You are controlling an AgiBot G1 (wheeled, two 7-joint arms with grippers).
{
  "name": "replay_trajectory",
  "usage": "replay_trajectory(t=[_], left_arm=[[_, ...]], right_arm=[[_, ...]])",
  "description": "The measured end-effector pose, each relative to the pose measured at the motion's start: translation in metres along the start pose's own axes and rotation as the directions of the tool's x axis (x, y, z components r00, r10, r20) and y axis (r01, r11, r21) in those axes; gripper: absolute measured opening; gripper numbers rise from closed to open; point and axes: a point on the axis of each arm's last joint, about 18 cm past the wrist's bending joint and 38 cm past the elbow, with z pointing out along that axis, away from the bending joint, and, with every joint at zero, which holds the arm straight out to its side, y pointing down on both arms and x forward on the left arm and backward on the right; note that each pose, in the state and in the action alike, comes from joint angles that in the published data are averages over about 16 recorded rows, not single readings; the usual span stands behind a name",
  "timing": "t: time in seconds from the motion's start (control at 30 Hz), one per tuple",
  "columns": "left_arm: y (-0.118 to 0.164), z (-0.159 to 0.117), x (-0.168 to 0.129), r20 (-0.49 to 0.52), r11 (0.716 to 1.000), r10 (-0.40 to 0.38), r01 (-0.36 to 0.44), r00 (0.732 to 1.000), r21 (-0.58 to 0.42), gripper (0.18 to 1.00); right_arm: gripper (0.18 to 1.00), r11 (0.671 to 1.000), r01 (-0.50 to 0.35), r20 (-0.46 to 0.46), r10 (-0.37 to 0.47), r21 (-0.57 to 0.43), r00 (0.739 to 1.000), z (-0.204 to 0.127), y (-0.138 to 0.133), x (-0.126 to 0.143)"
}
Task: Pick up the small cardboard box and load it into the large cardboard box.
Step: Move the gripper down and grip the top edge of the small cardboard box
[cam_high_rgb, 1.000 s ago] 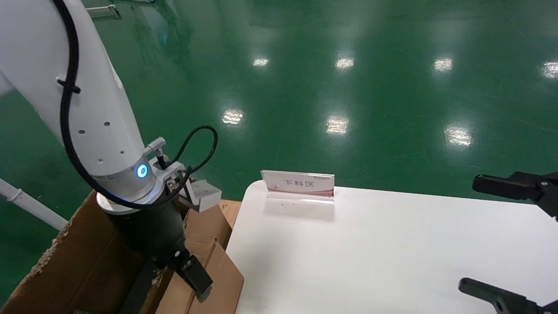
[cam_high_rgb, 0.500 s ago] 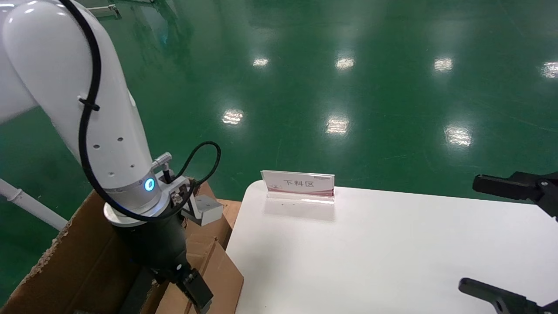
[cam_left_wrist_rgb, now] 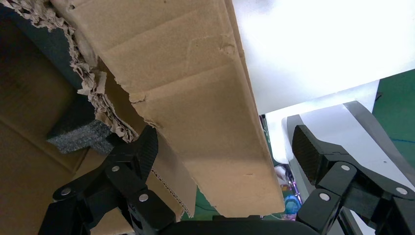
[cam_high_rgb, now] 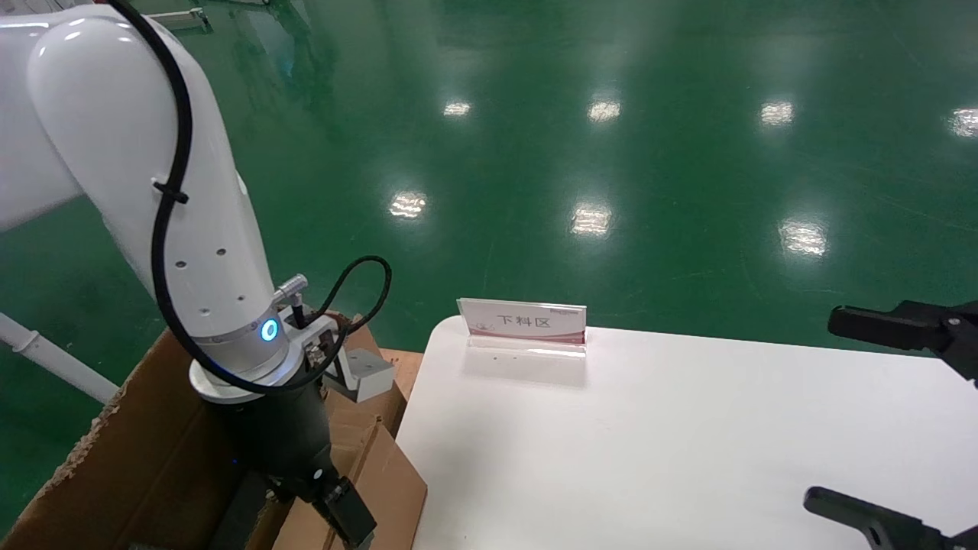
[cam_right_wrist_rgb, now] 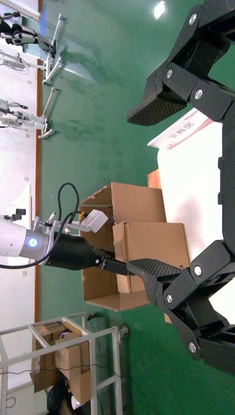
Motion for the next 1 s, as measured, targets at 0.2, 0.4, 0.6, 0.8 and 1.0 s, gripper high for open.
replay_trajectory(t=[0.2,0.4,0.6,0.8,1.0], left_arm=[[-0.0001,0.0003,0.0001,-0.001,1.0,0.001,-0.001,1.0,-0.001,0.993],[-0.0001,0.0004,0.0002,-0.001,1.0,0.001,-0.001,1.0,-0.001,0.991],[-0.0001,0.0005,0.0002,-0.001,1.0,0.001,-0.001,1.0,-0.001,0.95],[-0.0002,0.0006,0.0002,-0.001,1.0,0.001,-0.001,1.0,-0.001,0.903],[-0.0002,0.0006,0.0002,-0.001,1.0,0.0,0.0,1.0,-0.001,0.772]], right_arm=[[0.995,1.0,0.0,0.0,0.0,0.0,1.0,0.0,0.0,0.0],[0.994,1.0,0.0,0.0,0.0,0.0,1.0,-0.0001,0.0,0.0],[0.992,1.0,0.0,0.0,0.0,0.0,1.0,-0.0001,0.0,0.0001],[0.974,1.0,0.0,0.0,0.0,0.0,1.0,-0.0001,0.0,0.0001],[0.926,1.0,0.0,0.0,0.0,0.0,1.0,-0.0001,0.0,0.0001]])
